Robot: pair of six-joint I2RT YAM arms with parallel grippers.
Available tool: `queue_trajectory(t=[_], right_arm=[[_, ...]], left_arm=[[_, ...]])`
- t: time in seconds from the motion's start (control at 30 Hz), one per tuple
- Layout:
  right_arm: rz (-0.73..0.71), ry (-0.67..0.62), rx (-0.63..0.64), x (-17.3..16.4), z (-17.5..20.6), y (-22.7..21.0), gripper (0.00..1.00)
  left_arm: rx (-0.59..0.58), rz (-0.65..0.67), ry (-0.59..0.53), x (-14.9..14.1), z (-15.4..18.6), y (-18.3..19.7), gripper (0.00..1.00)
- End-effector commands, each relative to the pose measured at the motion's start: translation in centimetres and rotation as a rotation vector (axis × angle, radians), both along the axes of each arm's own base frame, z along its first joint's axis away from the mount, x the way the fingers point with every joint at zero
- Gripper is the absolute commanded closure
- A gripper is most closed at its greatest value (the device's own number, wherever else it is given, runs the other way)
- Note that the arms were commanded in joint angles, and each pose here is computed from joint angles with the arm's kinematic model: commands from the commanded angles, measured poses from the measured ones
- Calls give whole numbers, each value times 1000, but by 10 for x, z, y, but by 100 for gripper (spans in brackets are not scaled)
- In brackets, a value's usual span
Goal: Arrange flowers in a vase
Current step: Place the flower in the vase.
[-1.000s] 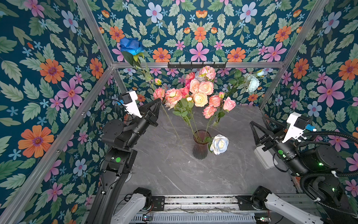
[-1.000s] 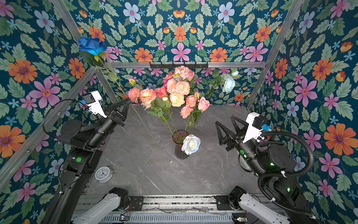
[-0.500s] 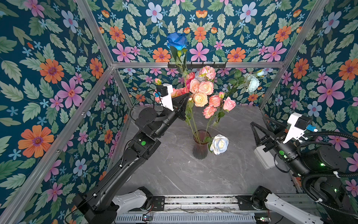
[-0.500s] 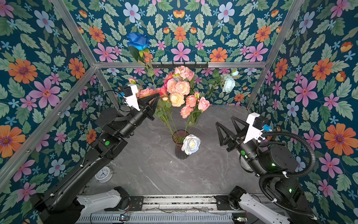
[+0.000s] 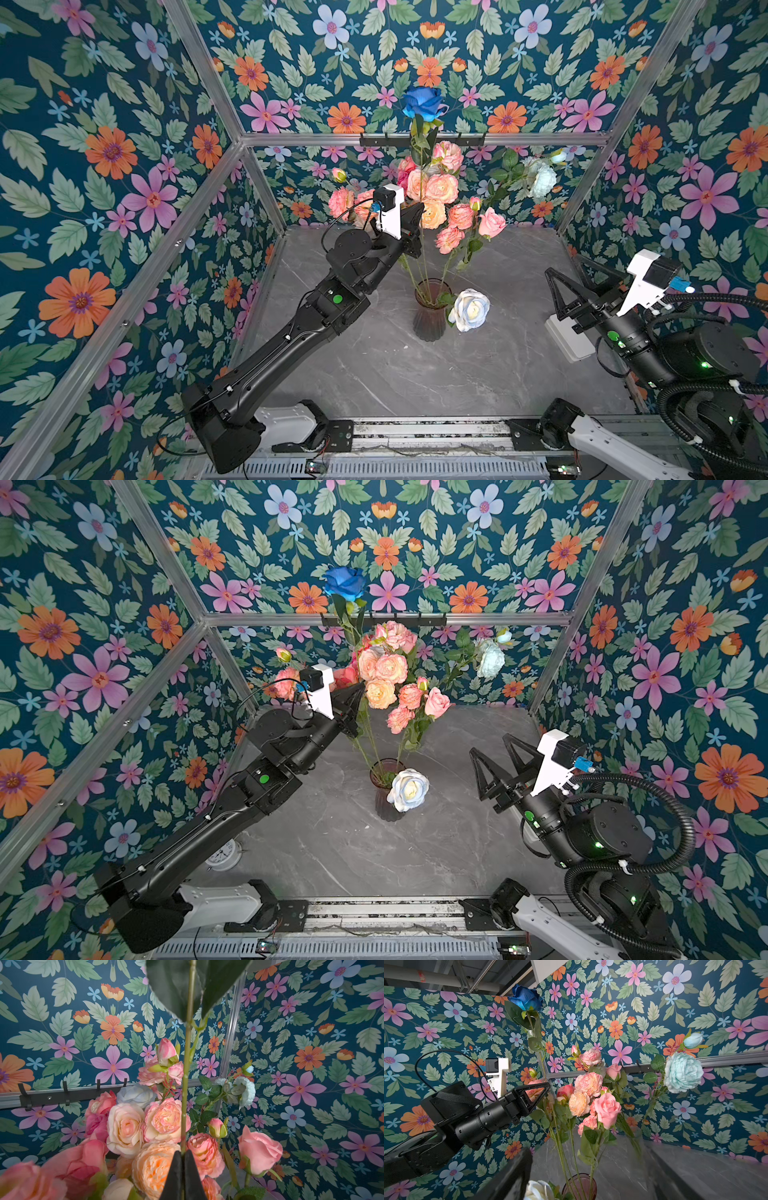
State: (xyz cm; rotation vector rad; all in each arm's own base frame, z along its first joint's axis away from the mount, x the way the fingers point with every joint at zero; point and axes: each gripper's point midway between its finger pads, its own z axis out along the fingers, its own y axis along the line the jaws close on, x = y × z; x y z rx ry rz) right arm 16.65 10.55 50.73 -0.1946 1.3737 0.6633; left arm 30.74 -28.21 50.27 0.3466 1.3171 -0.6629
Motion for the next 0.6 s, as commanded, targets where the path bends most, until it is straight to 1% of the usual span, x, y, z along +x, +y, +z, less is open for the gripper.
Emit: queue_trajectory(t=[0.0,0.13,0.33,0.37,0.4,0.47,0.5,0.53,0.57], right_arm=[[-8,-16,-1,0,2,-1,18],[-8,-13,-6,1,0,0,18],[-5,-12,-5,1,-1,0,18],[-6,-10,-3,1,-2,0,18],[-6,-11,-1,1,-2,0,18],[-6,-10,0,1,-2,0,18],[-5,-10,0,1,-3,0,18],[-4,-8,0,0,-3,0,18],[-4,-6,-2,1,-4,0,18]], left_arm=[[18,41,-29,2,0,1,100],[66,50,-3,1,-23,-5,100],[146,58,35,-10,-57,-21,100],[150,60,41,-12,-60,-22,95],[153,55,47,-14,-64,-22,85],[159,57,67,-19,-68,-22,57],[165,60,73,-23,-69,-22,38],[164,69,78,-27,-68,-21,28],[160,75,80,-30,-66,-19,24]])
